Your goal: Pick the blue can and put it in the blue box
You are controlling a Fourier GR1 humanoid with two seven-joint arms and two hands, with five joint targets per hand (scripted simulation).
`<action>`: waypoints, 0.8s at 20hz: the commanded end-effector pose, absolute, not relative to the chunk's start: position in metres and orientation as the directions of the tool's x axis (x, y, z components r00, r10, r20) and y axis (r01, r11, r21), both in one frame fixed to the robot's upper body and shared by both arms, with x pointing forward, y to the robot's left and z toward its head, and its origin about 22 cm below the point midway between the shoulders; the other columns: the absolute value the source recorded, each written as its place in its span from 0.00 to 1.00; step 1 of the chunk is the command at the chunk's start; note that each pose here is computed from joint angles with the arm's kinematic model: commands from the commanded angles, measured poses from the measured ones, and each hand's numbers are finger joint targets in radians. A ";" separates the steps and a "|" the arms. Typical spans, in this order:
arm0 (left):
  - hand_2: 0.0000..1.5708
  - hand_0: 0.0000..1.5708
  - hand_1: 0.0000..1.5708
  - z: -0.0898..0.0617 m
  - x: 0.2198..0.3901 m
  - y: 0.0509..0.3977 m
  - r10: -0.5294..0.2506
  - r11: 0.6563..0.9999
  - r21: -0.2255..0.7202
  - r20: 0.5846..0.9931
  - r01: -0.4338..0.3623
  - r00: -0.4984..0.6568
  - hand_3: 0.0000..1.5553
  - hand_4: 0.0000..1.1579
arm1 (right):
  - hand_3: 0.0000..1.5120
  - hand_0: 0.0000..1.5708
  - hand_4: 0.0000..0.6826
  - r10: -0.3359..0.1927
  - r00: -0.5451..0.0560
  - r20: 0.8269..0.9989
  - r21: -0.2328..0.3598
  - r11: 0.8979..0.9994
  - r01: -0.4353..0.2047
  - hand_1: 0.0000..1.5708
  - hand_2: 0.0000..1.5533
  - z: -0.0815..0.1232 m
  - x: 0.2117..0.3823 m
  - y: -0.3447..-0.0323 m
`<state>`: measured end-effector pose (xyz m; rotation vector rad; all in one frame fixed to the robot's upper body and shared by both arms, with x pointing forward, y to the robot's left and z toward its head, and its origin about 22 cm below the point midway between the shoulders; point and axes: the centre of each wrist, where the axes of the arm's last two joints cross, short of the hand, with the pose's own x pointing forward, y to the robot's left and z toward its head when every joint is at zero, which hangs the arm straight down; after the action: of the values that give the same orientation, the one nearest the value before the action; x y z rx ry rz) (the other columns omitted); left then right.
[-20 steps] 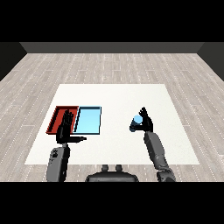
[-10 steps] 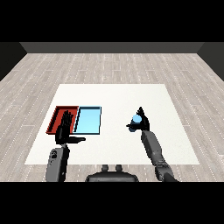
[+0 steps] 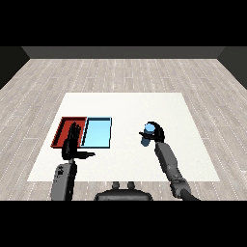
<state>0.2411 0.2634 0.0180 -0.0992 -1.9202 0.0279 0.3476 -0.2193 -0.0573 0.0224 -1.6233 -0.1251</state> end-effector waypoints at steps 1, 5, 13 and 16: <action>0.00 0.00 0.00 0.005 0.253 0.242 0.064 0.997 -0.050 0.940 0.051 -0.334 0.00 0.00 | 0.96 0.96 0.87 -0.046 -0.041 0.998 0.049 0.997 0.059 0.96 0.95 -0.028 0.351 -0.223; 0.00 0.00 0.00 0.021 0.249 0.261 0.056 0.997 -0.035 0.943 0.070 -0.328 0.00 0.00 | 0.94 0.94 0.91 -0.019 -0.078 0.997 0.018 1.000 -0.009 0.94 0.94 -0.016 0.342 -0.217; 0.00 0.00 0.00 0.014 0.237 0.244 0.084 0.993 -0.051 0.943 0.109 -0.323 0.00 0.00 | 0.95 0.91 0.93 -0.029 -0.243 0.970 0.008 0.996 -0.086 0.91 0.94 0.037 0.359 -0.162; 0.00 0.00 0.00 0.021 0.240 0.221 0.154 0.978 -0.112 0.956 0.174 -0.249 0.00 0.00 | 0.95 0.93 0.93 -0.047 -0.285 0.957 0.014 0.993 -0.117 0.93 0.94 0.046 0.351 -0.154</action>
<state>0.2414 0.2375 0.0142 -0.1640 -1.8811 -0.0240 0.3568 -0.1650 0.0329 0.0786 -1.8095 0.0553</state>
